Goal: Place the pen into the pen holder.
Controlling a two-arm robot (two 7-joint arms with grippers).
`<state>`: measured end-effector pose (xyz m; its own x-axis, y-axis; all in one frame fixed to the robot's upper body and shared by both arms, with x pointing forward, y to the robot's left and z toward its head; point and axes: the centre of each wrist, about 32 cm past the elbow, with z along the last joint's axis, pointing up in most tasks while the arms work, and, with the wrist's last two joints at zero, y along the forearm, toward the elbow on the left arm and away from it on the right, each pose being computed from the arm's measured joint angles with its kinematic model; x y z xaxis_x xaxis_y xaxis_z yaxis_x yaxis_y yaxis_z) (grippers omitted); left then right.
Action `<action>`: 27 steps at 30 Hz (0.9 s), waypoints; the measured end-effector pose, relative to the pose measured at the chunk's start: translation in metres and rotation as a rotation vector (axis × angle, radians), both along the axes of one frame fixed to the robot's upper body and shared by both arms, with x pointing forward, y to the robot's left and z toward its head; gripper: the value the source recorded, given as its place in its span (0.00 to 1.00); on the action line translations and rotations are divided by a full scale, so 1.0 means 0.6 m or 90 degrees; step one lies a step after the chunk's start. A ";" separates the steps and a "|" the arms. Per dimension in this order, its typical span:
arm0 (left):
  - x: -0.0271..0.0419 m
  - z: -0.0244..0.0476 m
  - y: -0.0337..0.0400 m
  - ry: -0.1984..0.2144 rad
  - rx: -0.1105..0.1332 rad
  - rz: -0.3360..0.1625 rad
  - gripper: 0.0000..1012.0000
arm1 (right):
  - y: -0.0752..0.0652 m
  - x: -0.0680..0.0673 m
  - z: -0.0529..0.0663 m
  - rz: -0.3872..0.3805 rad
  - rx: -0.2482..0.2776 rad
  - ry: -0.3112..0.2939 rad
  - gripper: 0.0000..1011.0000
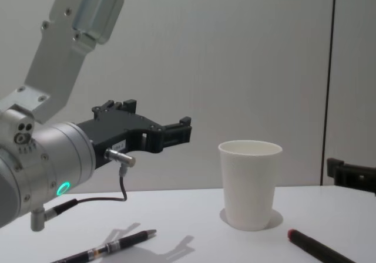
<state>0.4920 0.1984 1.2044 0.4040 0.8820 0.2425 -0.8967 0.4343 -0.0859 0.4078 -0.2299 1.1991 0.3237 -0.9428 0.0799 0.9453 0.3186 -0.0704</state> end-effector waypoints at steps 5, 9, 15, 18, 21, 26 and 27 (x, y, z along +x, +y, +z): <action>0.000 0.000 0.000 0.000 0.000 0.000 0.99 | 0.003 0.001 0.012 -0.010 -0.013 0.021 0.99; 0.000 0.000 0.000 0.000 0.000 0.000 0.99 | 0.008 0.006 0.024 -0.018 -0.029 0.039 0.99; 0.000 0.000 0.000 0.000 0.000 0.000 0.99 | 0.016 0.014 0.037 -0.027 -0.049 0.070 0.99; 0.000 0.000 0.000 0.000 0.000 0.000 0.99 | 0.022 0.020 0.046 -0.032 -0.060 0.090 0.99; 0.000 0.000 0.000 0.000 0.000 0.000 0.99 | 0.025 0.023 0.050 -0.035 -0.067 0.105 0.99; 0.000 0.000 0.000 0.000 0.000 0.000 0.99 | 0.033 0.028 0.056 -0.039 -0.082 0.136 0.99; 0.000 0.000 0.000 0.000 0.000 0.000 0.99 | 0.034 0.028 0.057 -0.040 -0.084 0.141 0.99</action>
<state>0.4920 0.1984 1.2044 0.4039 0.8821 0.2425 -0.8967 0.4343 -0.0859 0.4246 -0.2093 1.2330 0.2883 -0.9477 0.1371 0.9196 0.2341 -0.3154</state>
